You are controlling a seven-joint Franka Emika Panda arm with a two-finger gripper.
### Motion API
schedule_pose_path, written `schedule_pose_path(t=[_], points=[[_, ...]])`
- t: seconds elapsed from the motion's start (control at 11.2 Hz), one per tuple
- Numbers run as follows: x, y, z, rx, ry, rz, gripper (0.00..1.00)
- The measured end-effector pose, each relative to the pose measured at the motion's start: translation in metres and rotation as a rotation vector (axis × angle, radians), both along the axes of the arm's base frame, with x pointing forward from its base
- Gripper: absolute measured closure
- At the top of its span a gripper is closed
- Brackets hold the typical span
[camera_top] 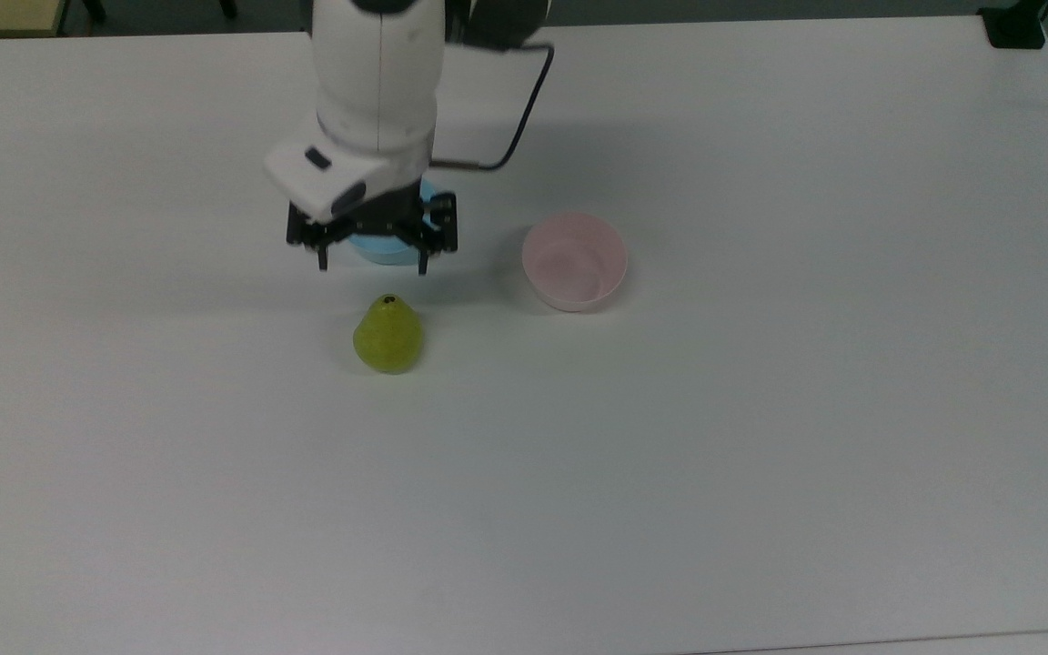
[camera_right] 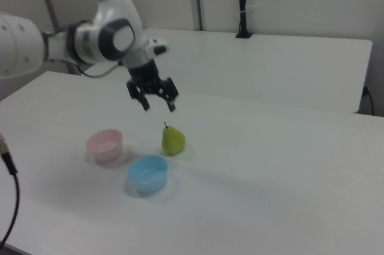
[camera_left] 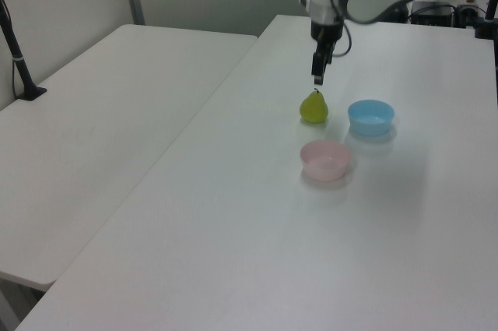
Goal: Pick up a pear from the bowl
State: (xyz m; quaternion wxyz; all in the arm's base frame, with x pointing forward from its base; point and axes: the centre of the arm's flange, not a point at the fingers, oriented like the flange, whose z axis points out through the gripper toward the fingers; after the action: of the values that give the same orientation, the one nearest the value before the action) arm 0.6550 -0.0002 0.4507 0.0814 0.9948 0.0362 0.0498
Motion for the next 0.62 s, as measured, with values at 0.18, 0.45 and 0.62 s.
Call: schedule_pose_path(t=[0.18, 0.45, 0.62], points=[[-0.029, 0.005, 0.067, 0.084, -0.008, -0.045, 0.00], [-0.077, -0.011, 0.132, 0.160, 0.030, -0.113, 0.00], [-0.086, -0.024, 0.140, 0.166, 0.034, -0.139, 0.00]])
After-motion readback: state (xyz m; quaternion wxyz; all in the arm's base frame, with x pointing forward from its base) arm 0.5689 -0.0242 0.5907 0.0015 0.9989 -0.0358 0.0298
